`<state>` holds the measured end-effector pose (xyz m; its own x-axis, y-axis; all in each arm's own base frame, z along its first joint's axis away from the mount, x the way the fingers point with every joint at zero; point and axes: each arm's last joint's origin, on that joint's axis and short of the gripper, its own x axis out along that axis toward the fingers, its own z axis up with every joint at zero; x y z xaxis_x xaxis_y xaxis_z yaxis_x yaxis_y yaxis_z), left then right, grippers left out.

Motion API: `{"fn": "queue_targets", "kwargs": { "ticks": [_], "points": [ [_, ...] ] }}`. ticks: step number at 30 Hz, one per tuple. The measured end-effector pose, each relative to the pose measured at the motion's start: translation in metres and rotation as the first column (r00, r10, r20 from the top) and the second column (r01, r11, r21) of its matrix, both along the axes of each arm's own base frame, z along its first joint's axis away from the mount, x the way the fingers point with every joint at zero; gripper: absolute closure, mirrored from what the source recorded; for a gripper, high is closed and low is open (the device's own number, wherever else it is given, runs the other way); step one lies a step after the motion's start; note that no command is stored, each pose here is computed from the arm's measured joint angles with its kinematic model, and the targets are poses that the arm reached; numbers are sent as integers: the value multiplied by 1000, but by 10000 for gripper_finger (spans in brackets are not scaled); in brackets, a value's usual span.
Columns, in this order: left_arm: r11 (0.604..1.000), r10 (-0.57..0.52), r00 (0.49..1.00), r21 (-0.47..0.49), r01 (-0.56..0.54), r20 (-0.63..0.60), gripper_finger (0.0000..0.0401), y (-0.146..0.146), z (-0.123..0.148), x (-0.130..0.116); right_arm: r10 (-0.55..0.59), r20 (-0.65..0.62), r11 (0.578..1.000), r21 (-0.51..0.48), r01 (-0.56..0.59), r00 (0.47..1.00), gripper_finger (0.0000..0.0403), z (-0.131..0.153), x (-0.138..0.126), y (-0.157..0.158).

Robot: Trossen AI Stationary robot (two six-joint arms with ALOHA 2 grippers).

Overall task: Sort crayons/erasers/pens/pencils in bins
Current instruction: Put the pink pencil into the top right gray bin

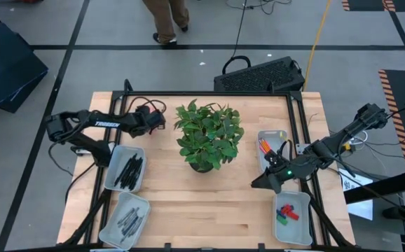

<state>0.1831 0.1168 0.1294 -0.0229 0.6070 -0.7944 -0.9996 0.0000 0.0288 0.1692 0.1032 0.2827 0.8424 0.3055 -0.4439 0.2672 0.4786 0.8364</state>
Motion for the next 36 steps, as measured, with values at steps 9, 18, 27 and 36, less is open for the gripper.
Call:
{"fn": "queue_targets", "kwargs": {
  "ticks": [9,18,27,36],
  "points": [
    [996,-85,996,-30,85,-2,350,-12,3,4,20,4,999,-36,-20,1000,284,-1,-1,0],
    [978,-210,977,0,210,48,349,-51,31,-2,9,35,991,-131,-5,999,284,-1,-1,-1],
    [994,-102,969,-3,105,226,278,-63,11,-23,-43,117,925,-370,84,992,284,-1,1,-6],
    [977,-211,956,59,203,206,209,-64,0,-23,-33,142,874,-476,98,989,284,-1,2,-7]
  ]
}}
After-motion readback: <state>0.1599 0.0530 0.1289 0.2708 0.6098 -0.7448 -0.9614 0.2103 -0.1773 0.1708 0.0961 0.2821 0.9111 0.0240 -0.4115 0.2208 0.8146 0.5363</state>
